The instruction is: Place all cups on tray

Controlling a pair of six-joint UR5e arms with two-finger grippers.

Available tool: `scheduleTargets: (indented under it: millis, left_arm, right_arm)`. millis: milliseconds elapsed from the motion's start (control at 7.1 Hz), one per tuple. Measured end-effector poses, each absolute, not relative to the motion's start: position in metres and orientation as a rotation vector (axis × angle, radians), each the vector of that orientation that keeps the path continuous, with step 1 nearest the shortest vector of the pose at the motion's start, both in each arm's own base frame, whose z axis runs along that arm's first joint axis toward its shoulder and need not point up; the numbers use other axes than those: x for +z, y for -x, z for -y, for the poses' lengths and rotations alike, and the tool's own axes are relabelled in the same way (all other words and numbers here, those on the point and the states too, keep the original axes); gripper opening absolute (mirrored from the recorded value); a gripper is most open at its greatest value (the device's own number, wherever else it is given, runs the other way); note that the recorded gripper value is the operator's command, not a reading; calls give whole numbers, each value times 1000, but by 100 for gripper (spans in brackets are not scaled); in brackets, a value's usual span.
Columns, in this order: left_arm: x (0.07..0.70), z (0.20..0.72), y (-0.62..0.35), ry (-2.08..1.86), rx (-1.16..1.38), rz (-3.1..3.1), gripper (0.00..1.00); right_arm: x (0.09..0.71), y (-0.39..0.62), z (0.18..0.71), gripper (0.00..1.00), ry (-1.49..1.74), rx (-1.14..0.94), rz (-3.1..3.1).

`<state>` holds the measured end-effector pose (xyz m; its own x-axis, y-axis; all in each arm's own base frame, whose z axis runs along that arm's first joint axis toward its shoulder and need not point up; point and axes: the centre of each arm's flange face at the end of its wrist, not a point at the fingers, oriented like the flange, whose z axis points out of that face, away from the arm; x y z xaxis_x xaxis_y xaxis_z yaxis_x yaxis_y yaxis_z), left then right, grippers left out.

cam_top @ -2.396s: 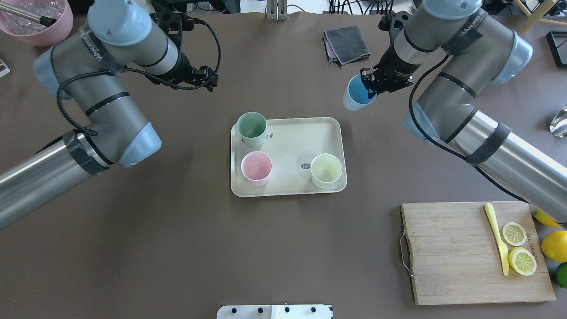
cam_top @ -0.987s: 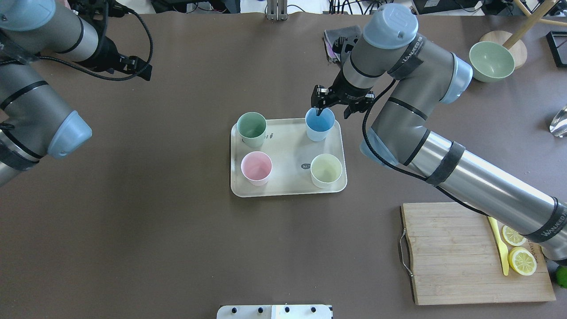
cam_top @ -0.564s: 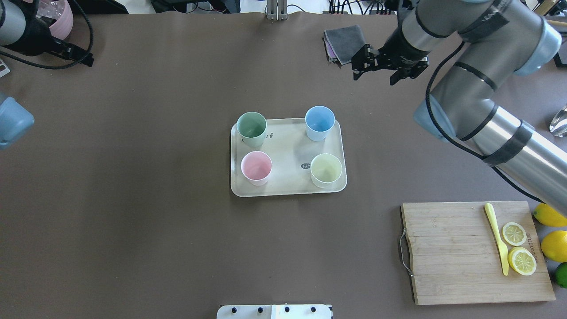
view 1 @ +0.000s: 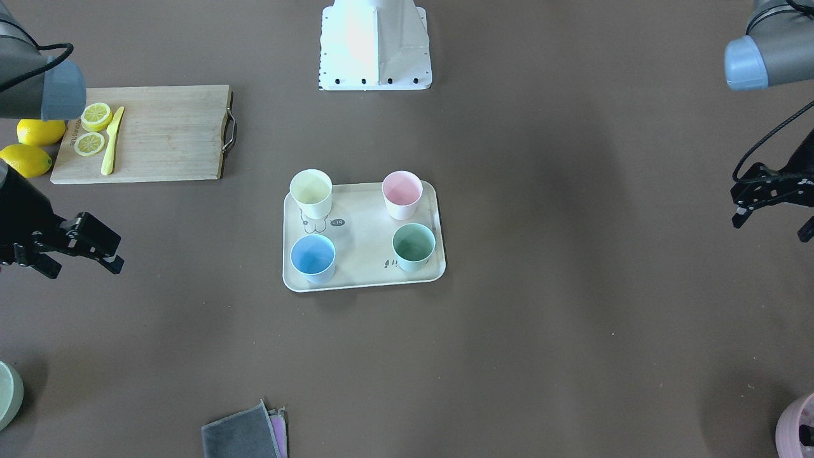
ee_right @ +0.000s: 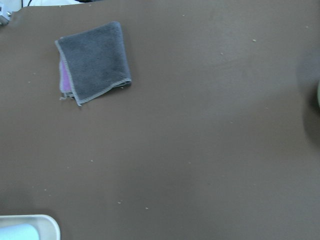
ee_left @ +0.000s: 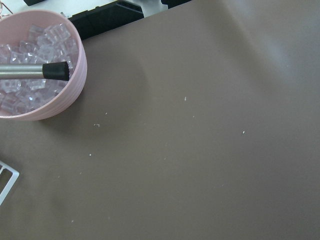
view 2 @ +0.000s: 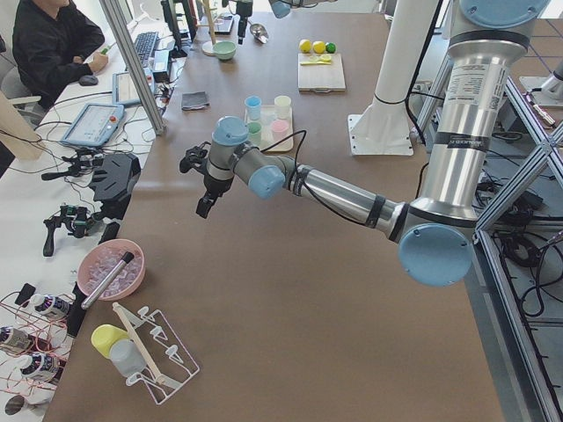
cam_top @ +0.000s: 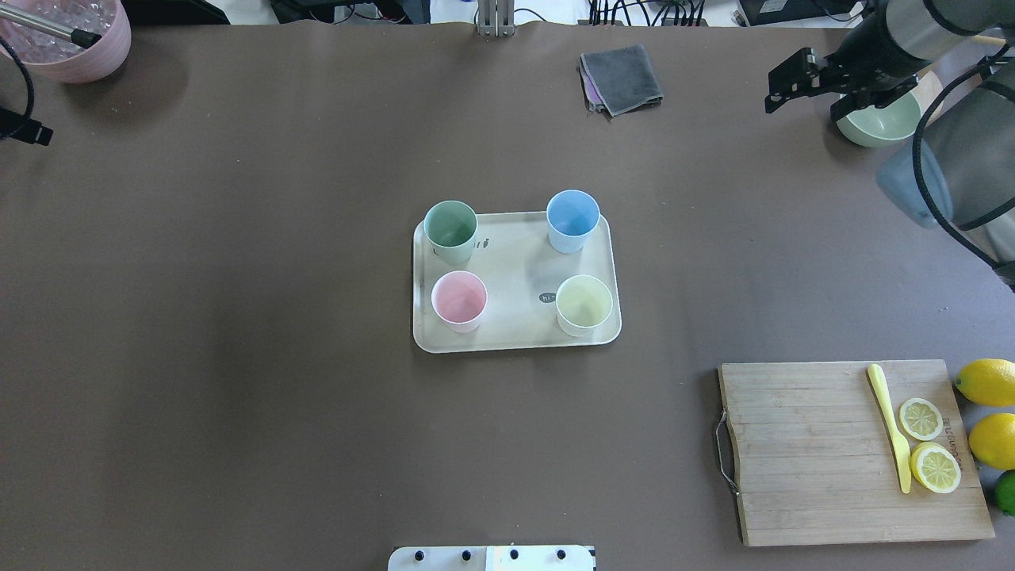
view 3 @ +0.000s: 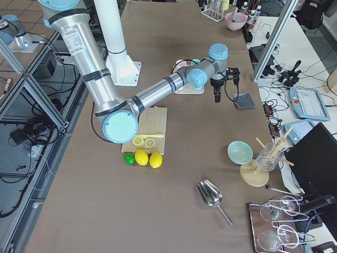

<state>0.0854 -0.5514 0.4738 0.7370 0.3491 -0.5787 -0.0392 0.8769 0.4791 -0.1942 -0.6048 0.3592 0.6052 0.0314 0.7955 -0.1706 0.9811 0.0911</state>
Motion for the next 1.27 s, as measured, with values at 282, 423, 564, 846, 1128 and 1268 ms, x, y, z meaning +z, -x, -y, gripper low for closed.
scheduleTargets:
  millis: [282,423,564,846,1128,1268]
  left_arm:
    - [519,529,-45,-433,288,-675,98]
    - [532,523,-30,-383,276,-684,98]
    - [539,519,-9,-330,232,-710,98]
    - [558,512,28,-245,134,-738,98]
    - [577,509,43,-206,93,-740,98]
    - [584,509,45,-194,86,-737,98]
  right_arm:
    - [442,125,607,100,-145,58,866]
    - [488,79,611,100,-140,21,837]
    - [523,38,609,100,-117,25,826]
    - [573,-29,583,100,-69,19,822]
    - [604,-62,538,100,-30,27,826]
    - [613,-68,514,100,-18,36,824]
